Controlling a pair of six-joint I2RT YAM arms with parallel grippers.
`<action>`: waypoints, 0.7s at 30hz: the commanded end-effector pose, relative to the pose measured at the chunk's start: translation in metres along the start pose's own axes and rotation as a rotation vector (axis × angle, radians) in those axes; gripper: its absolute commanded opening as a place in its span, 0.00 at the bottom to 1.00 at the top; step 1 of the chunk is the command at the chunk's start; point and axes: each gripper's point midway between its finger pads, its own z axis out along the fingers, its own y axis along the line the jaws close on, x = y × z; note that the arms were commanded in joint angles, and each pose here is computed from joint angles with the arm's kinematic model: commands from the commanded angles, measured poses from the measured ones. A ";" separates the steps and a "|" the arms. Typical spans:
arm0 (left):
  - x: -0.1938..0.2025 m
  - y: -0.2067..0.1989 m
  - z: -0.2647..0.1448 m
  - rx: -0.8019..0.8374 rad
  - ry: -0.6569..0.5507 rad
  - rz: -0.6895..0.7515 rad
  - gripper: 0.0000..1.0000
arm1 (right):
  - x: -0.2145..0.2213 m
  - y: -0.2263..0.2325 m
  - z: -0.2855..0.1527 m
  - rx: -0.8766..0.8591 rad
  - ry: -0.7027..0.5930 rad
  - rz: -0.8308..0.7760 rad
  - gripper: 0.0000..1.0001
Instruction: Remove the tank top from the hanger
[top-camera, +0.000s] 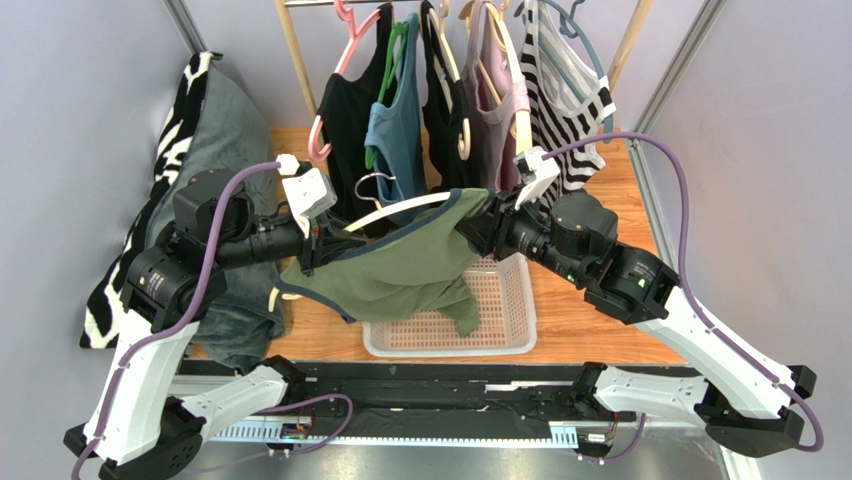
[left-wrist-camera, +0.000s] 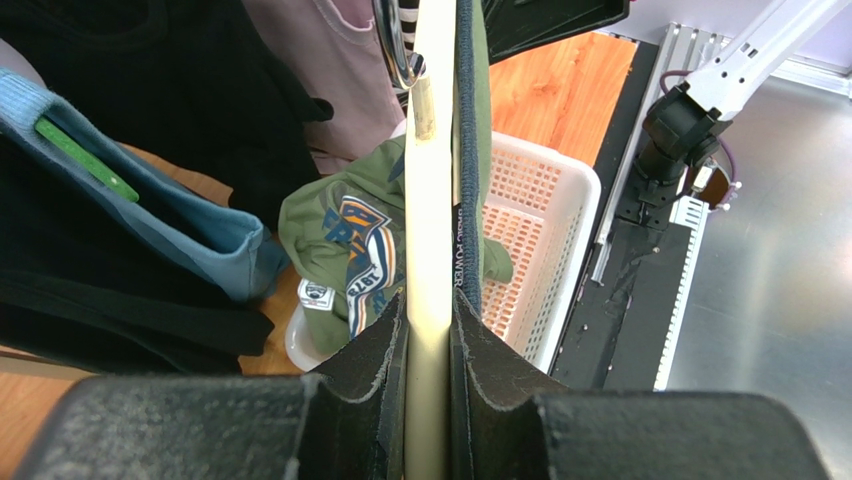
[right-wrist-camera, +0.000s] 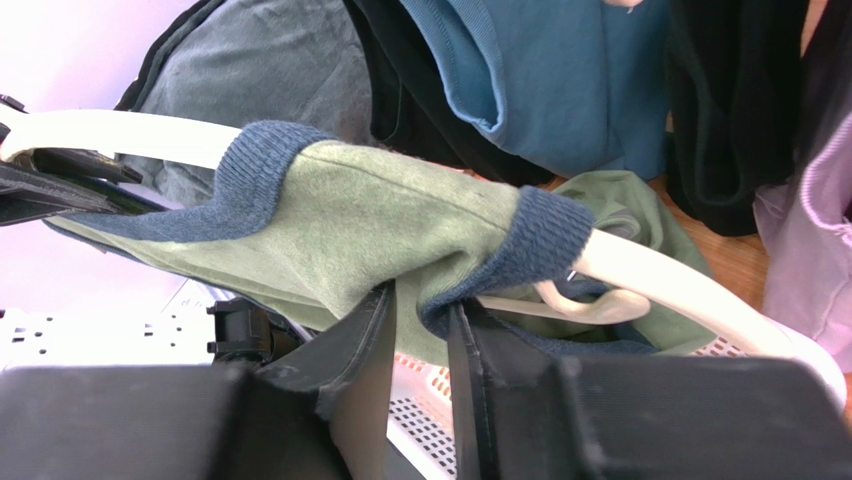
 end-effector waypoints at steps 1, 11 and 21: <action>-0.022 -0.001 -0.005 0.001 -0.074 0.066 0.00 | -0.023 0.021 -0.009 -0.086 -0.054 0.029 0.24; -0.019 0.001 -0.004 -0.007 -0.067 0.066 0.00 | -0.067 0.037 -0.033 -0.125 -0.156 0.005 0.00; -0.017 -0.001 -0.008 -0.012 -0.068 0.075 0.00 | -0.105 -0.025 -0.058 0.224 -0.310 0.083 0.00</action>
